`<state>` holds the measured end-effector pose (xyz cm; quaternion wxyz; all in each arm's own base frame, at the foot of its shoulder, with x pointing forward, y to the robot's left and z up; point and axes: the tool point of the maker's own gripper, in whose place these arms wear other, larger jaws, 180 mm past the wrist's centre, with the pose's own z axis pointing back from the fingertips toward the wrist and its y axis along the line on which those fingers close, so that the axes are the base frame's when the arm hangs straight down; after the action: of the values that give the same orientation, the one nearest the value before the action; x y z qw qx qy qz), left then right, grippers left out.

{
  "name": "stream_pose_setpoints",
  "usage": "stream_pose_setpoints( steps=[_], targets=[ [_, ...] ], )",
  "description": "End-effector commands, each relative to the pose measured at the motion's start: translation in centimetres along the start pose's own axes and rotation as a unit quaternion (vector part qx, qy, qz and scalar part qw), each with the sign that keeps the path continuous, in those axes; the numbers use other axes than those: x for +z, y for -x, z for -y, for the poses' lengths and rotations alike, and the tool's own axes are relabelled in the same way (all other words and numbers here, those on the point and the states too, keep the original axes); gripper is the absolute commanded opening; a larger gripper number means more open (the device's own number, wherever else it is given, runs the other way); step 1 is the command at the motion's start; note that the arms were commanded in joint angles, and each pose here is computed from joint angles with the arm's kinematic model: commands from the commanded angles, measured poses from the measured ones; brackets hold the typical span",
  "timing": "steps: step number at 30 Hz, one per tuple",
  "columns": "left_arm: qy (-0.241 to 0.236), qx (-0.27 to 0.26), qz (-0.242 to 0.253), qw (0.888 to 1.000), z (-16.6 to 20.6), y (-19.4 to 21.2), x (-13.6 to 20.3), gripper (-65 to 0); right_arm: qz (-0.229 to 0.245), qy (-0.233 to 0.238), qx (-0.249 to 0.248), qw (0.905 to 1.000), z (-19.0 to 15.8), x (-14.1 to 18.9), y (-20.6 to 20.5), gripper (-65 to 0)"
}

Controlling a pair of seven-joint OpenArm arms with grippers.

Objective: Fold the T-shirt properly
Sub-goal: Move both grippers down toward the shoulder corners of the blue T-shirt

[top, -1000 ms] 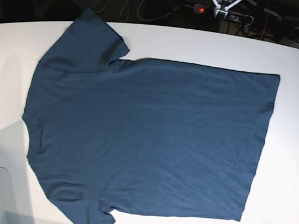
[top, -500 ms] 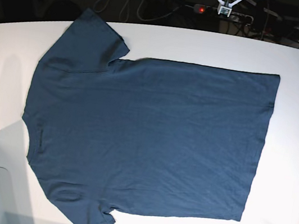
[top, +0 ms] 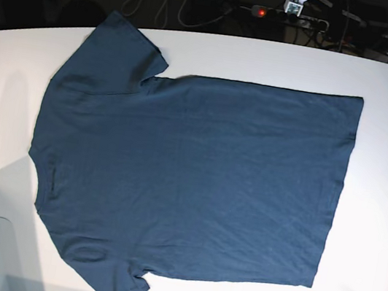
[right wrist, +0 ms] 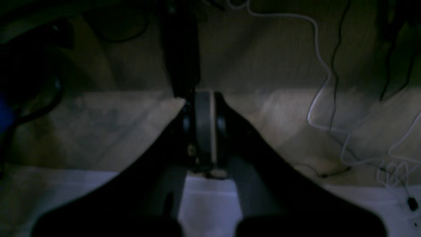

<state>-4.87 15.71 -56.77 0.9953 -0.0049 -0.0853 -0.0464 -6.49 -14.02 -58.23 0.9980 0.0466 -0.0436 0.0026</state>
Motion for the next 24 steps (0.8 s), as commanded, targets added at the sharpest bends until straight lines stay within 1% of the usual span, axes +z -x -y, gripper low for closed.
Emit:
stream_pose_setpoints(
  steps=[1, 5, 7, 10, 14, 16, 18, 21, 22, 24],
  targets=[
    [0.001, -0.003, 0.009, 1.0, 0.1, 0.1, 0.9, -65.0, 0.01, -0.003, 0.01, 0.9999, 0.3, 0.9, -0.1, -65.0],
    [0.003, -0.01, 0.03, 1.0, 0.3, -0.7, 2.8, -65.0, 0.04, -0.005, 0.018, 0.999, 0.0, 2.8, -1.2, -65.0],
    [0.0, -0.02, 0.035, 0.999, -0.2, -0.7, 3.6, -65.0, 0.047, -0.002, 0.027, 0.9986, 0.4, 3.7, -1.3, -65.0],
    [0.001, -0.029, 0.05, 0.998, -0.4, -1.2, 5.0, -65.0, 0.058, -0.004, 0.032, 0.9978, 0.2, 4.8, -1.6, -65.0],
    [0.003, -0.039, 0.072, 0.997, -0.3, -2.3, 6.9, -65.0, 0.047, -0.004, 0.047, 0.9978, 0.3, 6.0, -1.8, -65.0],
    [-0.007, -0.037, 0.084, 0.996, -1.0, -3.0, 8.0, -65.0, 0.043, -0.007, 0.051, 0.9977, -0.1, 6.8, -2.1, -65.0],
    [-0.018, -0.031, 0.1, 0.994, -1.8, -3.8, 9.1, -65.0, 0.052, -0.009, 0.057, 0.997, -0.4, 7.8, -2.7, -65.0],
    [-0.03, -0.031, 0.126, 0.991, -2.4, -5.4, 10.8, -65.0, 0.081, -0.011, 0.074, 0.9939, -0.7, 10.1, -4.2, -64.9],
    [-0.034, -0.032, 0.135, 0.99, -2.7, -6.0, 11.5, -63.0, 0.093, -0.014, 0.079, 0.9924, -1.0, 11.0, -4.8, -64.9],
    [-0.043, -0.034, 0.153, 0.987, -3.2, -7.2, 12.8, -55.7, 0.117, -0.019, 0.085, 0.9893, -1.7, 12.6, -6.0, -64.9]
  ],
)
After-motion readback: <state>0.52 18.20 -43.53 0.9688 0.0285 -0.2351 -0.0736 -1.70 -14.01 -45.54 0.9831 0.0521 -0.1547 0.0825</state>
